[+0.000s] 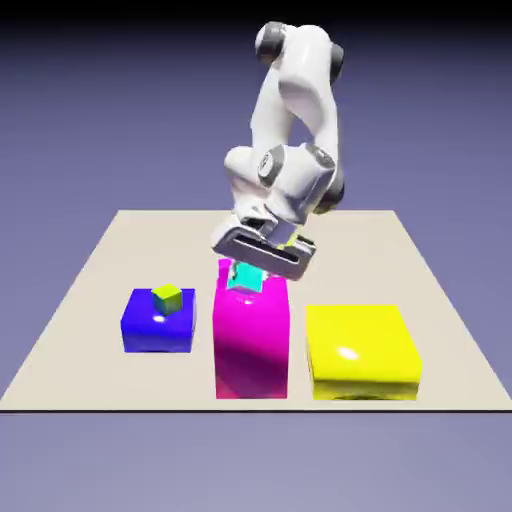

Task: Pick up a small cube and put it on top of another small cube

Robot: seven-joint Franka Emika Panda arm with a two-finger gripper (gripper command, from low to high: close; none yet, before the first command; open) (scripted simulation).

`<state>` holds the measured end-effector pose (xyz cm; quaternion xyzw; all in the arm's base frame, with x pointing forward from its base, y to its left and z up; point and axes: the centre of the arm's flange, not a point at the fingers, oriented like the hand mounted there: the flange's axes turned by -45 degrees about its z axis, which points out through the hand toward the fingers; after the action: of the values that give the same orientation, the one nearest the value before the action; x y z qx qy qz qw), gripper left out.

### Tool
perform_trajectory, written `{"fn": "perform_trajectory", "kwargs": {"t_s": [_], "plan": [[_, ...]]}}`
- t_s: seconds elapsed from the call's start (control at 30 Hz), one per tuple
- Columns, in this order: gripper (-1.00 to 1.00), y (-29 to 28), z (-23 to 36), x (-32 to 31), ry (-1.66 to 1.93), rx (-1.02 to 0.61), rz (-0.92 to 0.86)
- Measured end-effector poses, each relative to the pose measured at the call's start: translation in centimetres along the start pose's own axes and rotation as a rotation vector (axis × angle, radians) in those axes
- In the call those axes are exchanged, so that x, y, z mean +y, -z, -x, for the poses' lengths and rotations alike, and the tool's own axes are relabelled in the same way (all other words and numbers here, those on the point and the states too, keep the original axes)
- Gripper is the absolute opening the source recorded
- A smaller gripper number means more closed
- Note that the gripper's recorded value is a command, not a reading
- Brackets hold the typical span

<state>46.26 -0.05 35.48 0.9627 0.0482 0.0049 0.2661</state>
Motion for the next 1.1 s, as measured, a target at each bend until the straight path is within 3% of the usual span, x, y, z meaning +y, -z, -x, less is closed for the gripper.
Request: {"fn": "perform_trajectory", "kwargs": {"t_s": [0.67,1.1], "plan": [[-1.00,-9.8,7.0,13.4,-0.907,-0.155,0.261],[-1.00,-8.8,8.9,7.2,-1.544,-0.133,0.313]]}}
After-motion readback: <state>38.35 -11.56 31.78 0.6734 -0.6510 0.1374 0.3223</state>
